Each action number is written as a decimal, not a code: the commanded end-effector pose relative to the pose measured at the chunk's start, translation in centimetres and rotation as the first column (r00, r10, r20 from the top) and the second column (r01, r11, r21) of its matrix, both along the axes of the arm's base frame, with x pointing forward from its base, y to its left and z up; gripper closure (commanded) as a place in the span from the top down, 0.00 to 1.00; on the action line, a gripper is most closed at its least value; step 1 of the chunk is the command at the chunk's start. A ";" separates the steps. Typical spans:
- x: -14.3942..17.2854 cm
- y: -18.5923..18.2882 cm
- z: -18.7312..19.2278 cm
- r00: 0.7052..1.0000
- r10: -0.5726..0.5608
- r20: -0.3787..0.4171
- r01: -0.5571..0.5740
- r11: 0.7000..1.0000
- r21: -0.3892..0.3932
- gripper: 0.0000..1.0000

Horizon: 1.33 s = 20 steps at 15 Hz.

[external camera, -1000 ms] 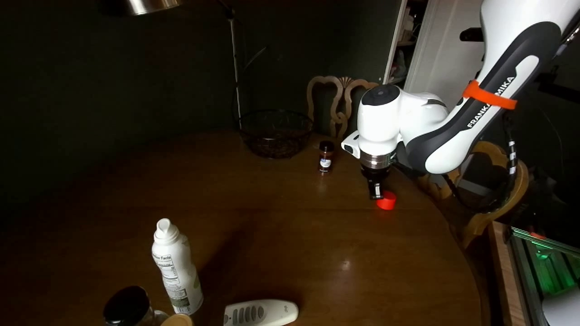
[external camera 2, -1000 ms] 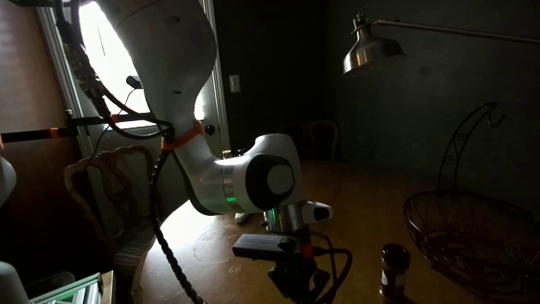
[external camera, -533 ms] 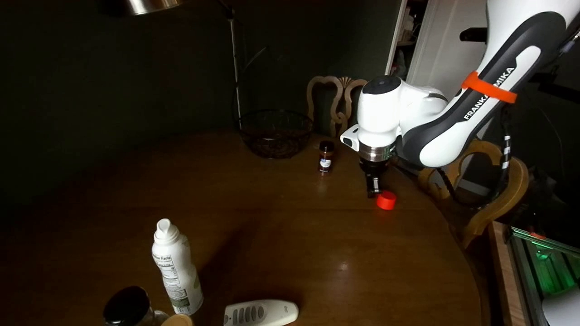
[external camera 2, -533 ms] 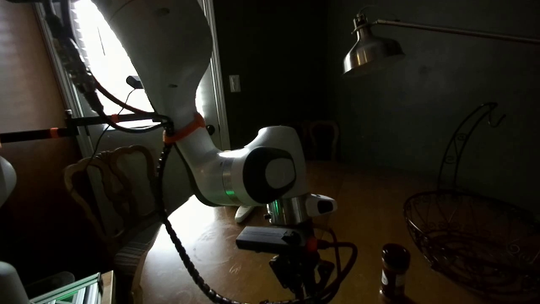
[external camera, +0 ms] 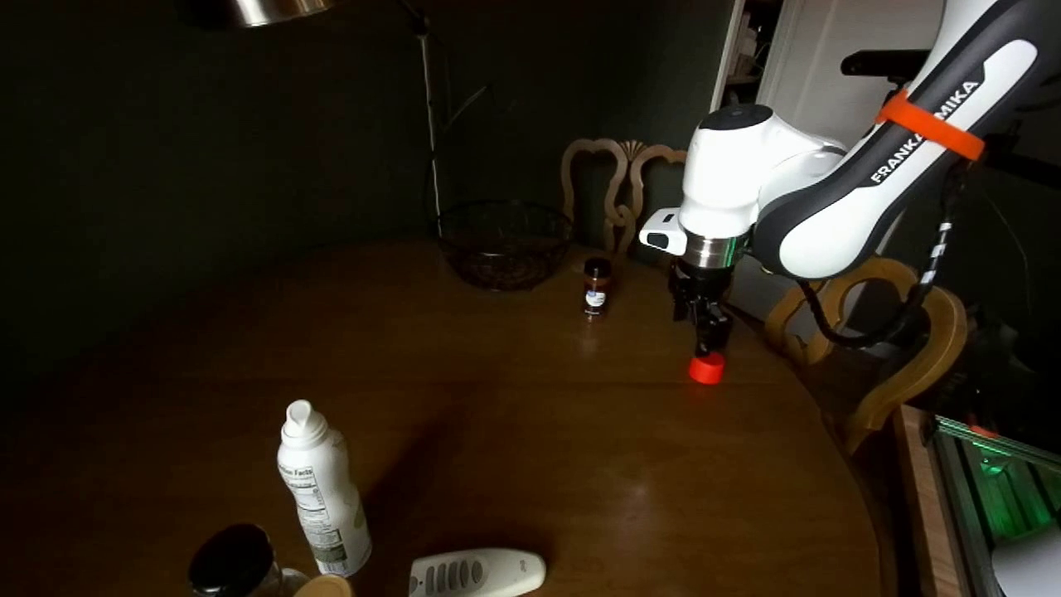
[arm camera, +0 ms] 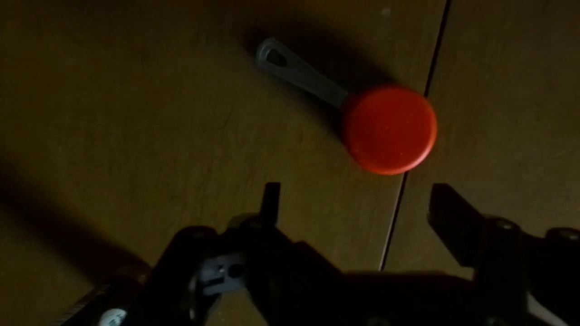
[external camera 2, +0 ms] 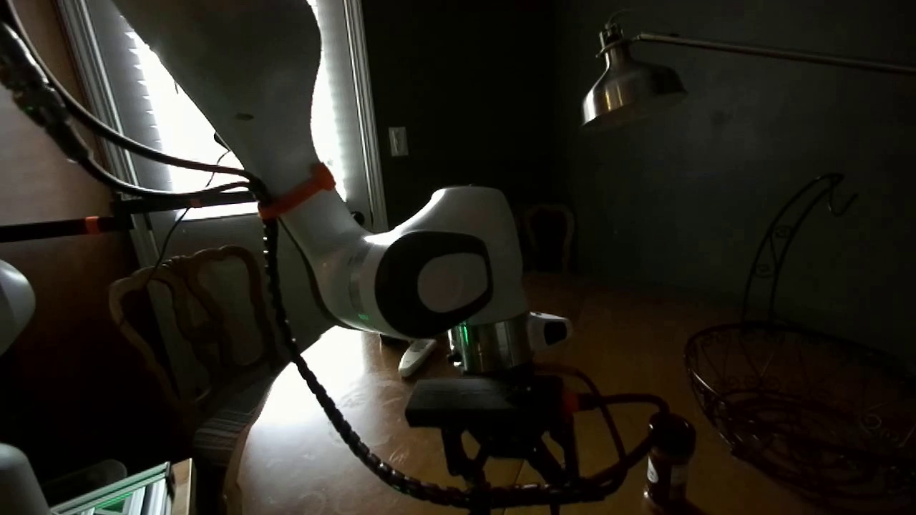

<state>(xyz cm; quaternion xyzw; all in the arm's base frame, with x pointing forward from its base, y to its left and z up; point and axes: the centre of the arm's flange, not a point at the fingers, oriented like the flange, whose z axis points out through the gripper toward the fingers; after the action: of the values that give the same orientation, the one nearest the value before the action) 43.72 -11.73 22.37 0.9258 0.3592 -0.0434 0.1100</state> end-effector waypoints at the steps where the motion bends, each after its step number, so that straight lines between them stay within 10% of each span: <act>1: -2.5 -0.3 1.3 0.984 0.159 -0.080 -0.152 0.984 0.089 1.00; 20: -3.3 0.0 -2.8 0.943 0.309 -0.124 -0.313 0.950 -0.017 1.00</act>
<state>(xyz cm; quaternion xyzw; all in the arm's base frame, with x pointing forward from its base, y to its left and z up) 40.99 -11.72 20.95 0.8570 0.4968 -0.0847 0.1071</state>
